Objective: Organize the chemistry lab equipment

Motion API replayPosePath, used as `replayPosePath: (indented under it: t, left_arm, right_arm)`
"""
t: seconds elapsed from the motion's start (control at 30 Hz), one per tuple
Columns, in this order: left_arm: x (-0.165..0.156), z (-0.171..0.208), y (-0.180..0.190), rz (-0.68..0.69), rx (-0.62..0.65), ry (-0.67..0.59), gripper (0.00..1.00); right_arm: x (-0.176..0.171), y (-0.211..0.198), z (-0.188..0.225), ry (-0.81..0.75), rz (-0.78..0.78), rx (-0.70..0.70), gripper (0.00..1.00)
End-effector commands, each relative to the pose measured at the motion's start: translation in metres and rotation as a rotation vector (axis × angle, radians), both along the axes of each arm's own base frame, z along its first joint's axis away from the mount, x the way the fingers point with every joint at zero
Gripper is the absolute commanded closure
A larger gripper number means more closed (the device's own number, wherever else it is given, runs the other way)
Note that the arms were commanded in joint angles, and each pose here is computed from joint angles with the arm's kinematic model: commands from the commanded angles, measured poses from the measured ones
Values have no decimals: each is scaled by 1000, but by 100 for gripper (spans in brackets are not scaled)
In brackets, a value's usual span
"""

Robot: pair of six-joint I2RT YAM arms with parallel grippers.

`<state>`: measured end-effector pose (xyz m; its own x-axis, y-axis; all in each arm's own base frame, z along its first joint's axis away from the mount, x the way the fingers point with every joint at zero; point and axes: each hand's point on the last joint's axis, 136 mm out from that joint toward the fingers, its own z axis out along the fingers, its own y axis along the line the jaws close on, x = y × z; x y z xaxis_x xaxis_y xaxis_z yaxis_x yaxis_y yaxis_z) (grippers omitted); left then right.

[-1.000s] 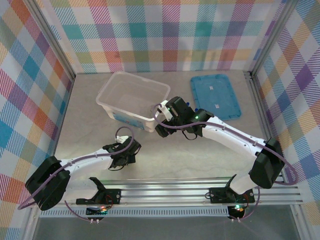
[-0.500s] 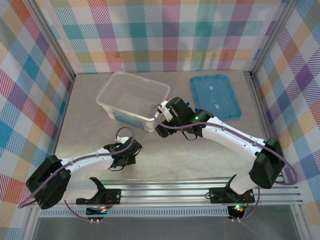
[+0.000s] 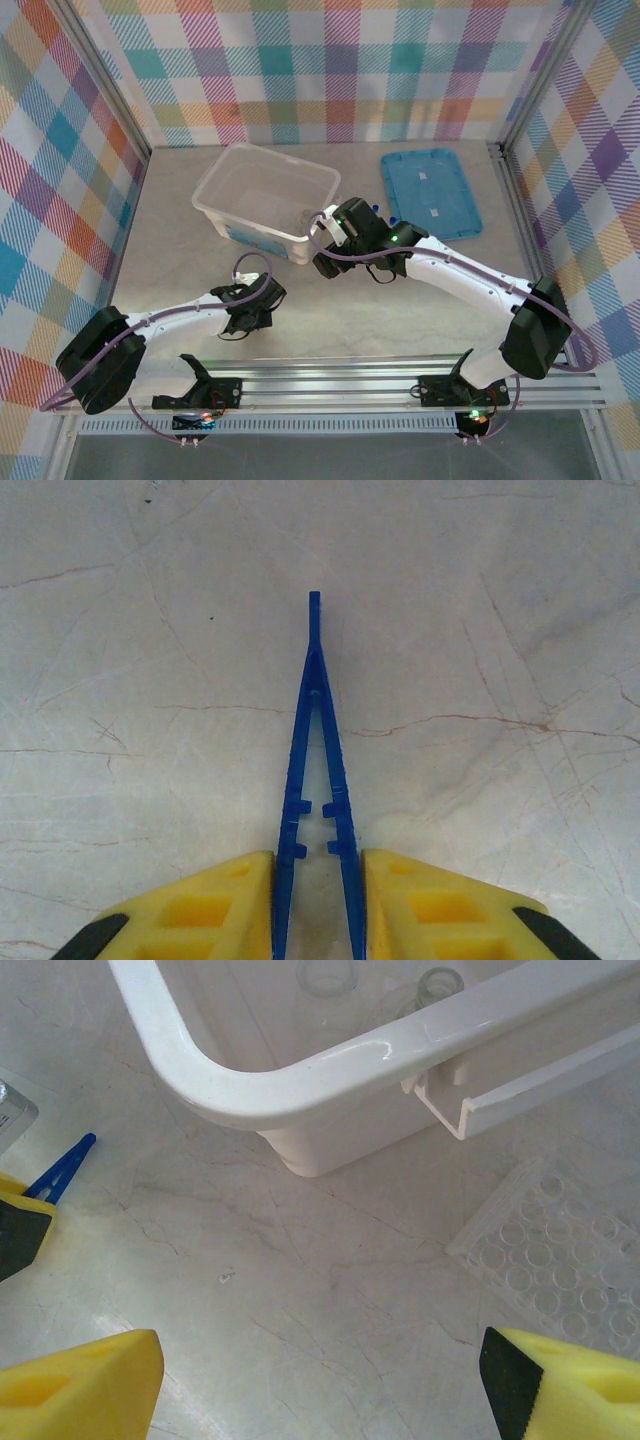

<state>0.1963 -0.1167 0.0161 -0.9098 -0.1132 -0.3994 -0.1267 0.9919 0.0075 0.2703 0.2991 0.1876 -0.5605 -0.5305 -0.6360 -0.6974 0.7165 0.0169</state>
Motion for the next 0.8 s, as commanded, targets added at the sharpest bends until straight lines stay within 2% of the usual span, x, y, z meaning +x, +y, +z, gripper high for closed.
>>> replayPosePath:
  t: [0.0,0.47,0.77]
  left_arm:
    - [-2,-4,-1,2,-19,-11,73]
    - [4,9,-6,-14,-35,-39,78]
    - [14,48,-7,-29,-30,-109,78]
  right_arm:
    - [-2,2,13,-25,2,35,17]
    - [-3,2,17,-29,6,38,16]
    - [-3,1,19,-35,2,44,16]
